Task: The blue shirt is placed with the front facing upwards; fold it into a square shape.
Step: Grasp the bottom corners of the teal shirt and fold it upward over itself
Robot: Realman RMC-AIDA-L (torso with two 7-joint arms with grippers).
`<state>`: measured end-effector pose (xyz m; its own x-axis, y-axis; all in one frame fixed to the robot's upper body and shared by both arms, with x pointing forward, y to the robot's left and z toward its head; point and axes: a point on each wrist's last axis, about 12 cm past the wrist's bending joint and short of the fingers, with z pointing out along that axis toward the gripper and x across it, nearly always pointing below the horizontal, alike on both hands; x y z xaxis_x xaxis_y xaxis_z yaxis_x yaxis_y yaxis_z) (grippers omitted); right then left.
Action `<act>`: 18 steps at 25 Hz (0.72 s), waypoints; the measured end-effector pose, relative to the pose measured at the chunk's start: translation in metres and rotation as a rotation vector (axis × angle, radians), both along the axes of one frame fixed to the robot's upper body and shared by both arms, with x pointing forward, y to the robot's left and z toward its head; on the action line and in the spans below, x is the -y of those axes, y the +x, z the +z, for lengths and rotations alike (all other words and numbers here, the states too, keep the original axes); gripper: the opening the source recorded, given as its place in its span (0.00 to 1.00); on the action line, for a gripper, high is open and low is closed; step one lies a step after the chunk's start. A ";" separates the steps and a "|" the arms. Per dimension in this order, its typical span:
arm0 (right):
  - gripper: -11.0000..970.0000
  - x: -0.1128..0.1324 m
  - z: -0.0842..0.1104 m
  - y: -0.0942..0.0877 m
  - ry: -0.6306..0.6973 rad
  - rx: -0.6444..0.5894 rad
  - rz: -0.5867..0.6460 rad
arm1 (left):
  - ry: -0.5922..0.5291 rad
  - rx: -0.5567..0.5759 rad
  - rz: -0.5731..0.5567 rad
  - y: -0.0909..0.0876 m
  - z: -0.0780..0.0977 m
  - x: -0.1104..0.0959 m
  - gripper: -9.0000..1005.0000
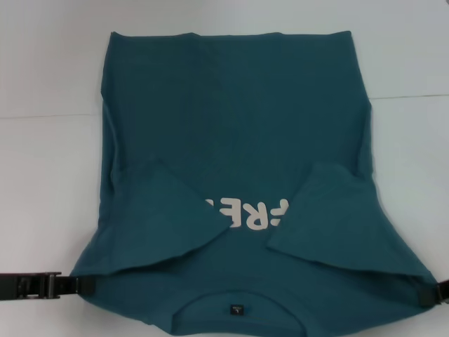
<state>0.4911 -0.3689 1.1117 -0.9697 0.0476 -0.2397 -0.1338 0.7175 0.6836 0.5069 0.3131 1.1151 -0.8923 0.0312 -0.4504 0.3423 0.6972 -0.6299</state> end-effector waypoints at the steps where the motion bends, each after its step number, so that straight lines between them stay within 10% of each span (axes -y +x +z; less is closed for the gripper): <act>1: 0.04 0.003 0.000 -0.002 0.004 -0.001 -0.004 | -0.016 0.001 -0.002 -0.002 0.000 0.000 0.04; 18: 0.04 0.006 0.009 -0.015 0.121 0.016 -0.010 | -0.143 0.018 0.056 -0.039 0.012 -0.024 0.05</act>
